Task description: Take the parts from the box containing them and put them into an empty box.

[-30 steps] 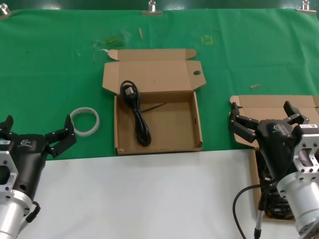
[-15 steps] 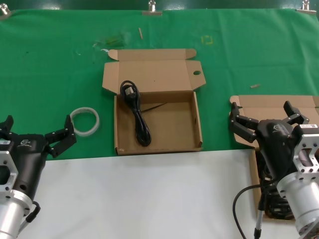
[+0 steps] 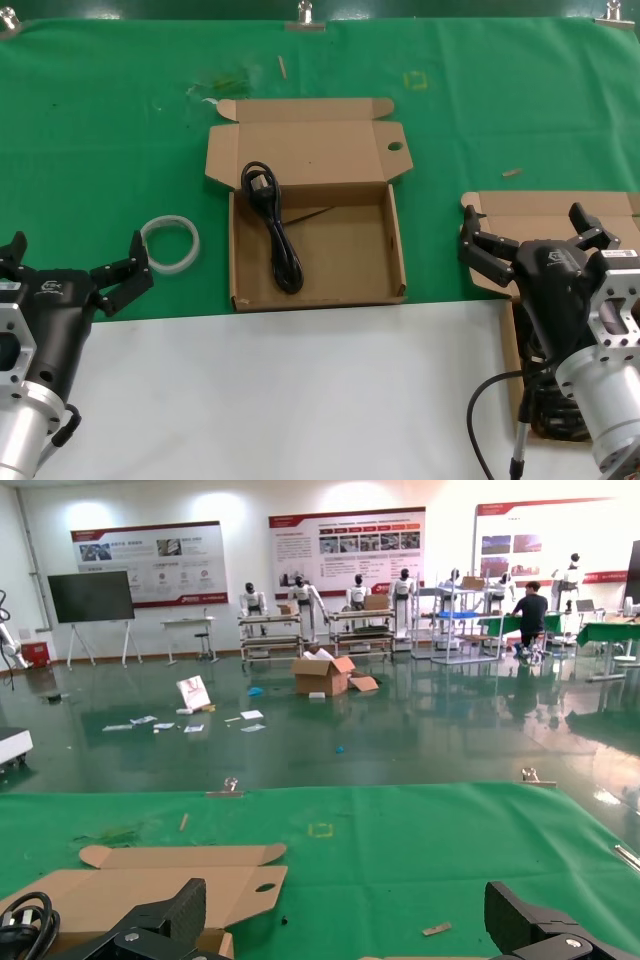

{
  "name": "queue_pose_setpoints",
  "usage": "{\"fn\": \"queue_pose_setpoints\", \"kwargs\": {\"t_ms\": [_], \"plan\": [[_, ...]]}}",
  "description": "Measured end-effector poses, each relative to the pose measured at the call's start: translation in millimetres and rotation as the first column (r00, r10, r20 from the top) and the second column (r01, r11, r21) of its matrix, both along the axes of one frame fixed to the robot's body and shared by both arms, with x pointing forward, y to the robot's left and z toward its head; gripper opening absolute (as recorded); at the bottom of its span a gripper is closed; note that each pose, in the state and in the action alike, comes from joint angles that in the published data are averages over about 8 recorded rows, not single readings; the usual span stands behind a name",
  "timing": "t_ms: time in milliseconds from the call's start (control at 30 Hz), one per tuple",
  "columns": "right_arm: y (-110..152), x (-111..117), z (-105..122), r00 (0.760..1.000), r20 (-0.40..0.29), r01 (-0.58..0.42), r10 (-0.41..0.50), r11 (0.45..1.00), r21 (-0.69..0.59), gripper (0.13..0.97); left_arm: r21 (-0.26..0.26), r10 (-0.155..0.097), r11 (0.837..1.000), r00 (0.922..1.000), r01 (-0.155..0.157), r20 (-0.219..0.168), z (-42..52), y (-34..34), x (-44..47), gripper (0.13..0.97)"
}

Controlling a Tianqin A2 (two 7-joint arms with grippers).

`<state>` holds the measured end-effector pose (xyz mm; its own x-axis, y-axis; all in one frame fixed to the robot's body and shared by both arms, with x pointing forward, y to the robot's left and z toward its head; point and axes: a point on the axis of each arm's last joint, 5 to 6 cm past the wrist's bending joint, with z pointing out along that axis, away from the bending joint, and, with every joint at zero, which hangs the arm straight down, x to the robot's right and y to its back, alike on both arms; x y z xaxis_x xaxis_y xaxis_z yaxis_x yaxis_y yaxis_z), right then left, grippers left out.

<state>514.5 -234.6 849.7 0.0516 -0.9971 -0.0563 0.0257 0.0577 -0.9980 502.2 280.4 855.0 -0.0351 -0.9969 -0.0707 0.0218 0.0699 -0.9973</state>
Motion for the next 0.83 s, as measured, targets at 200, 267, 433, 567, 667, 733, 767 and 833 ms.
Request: {"fn": "queue_pose_setpoints", "kwargs": {"t_ms": [200,267,433,567,667,733,767,833], "plan": [[0.0,0.0,0.0,1.0,0.0,0.0,0.0,1.0,0.0,0.966,0.0,0.0,1.0,1.0,0.0,0.0,0.0,0.0,0.0,0.966],[0.0,0.0,0.0,1.0,0.0,0.0,0.0,1.0,0.0,0.966,0.0,0.0,1.0,1.0,0.0,0.0,0.0,0.0,0.0,0.966],[0.0,0.0,0.0,1.0,0.0,0.0,0.0,1.0,0.0,0.966,0.0,0.0,1.0,1.0,0.0,0.0,0.0,0.0,0.0,0.966],[0.0,0.0,0.0,1.0,0.0,0.0,0.0,1.0,0.0,0.966,0.0,0.0,1.0,1.0,0.0,0.0,0.0,0.0,0.0,0.966],[0.0,0.0,0.0,1.0,0.0,0.0,0.0,1.0,0.0,0.966,0.0,0.0,1.0,1.0,0.0,0.0,0.0,0.0,0.0,0.966],[0.0,0.0,0.0,1.0,0.0,0.0,0.0,1.0,0.0,0.966,0.0,0.0,1.0,1.0,0.0,0.0,0.0,0.0,0.0,0.966],[0.0,0.0,0.0,1.0,0.0,0.0,0.0,1.0,0.0,0.966,0.0,0.0,1.0,1.0,0.0,0.0,0.0,0.0,0.0,0.966],[0.0,0.0,0.0,1.0,0.0,0.0,0.0,1.0,0.0,0.966,0.0,0.0,1.0,1.0,0.0,0.0,0.0,0.0,0.0,0.966]]}}
